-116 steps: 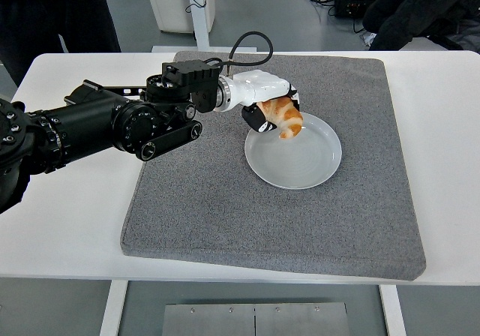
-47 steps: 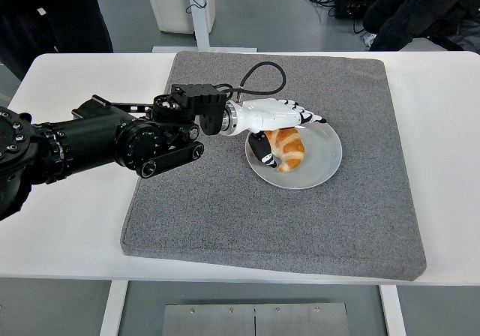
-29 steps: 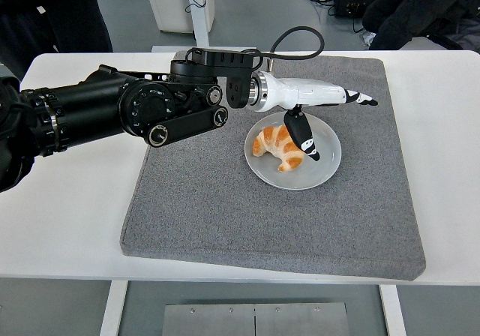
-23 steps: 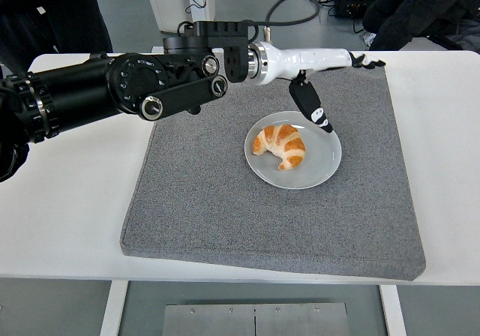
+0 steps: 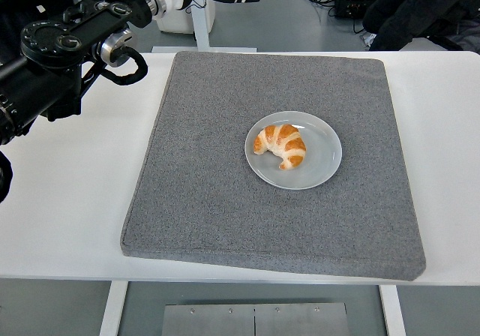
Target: Place the bread on the plate
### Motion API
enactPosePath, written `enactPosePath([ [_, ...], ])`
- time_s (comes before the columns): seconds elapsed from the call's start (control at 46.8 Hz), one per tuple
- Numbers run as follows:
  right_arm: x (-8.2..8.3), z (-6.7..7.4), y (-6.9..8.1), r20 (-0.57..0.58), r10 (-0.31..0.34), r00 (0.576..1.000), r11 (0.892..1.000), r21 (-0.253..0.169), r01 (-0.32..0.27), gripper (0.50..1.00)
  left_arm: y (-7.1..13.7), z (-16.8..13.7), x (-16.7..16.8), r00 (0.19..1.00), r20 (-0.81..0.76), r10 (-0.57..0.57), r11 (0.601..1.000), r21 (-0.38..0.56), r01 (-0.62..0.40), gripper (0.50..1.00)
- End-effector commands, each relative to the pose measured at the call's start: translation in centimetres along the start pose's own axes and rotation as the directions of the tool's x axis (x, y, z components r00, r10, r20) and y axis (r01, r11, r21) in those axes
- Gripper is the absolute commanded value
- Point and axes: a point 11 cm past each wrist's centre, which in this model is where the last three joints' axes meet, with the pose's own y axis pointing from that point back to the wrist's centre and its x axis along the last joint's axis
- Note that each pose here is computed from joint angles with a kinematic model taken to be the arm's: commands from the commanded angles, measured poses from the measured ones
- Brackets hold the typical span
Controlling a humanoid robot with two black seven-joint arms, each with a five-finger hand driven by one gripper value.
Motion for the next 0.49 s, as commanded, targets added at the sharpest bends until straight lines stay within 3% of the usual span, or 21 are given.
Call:
enactPosePath([
  [0.0,0.0,0.0,0.0,0.0,0.0,1.0,1.0,0.001,0.0,1.0,0.5,-1.8,0.9,0.994,-0.094,0.052,0.999,0.009,-0.051,1.0],
  [0.256,0.1,-0.1,0.0,0.002,0.006,1.0,1.0,0.002,-0.006,1.0,1.1,-5.8,-0.4,0.925,-0.364,0.11,0.994,0.034,-0.105,1.0],
  [0.47,0.1,0.0,0.0,0.004,0.006,1.0,1.0,0.001,-0.006,1.0,1.6,-9.0,-1.5,0.81,-0.559,0.177,0.984,0.089,-0.154,1.0],
])
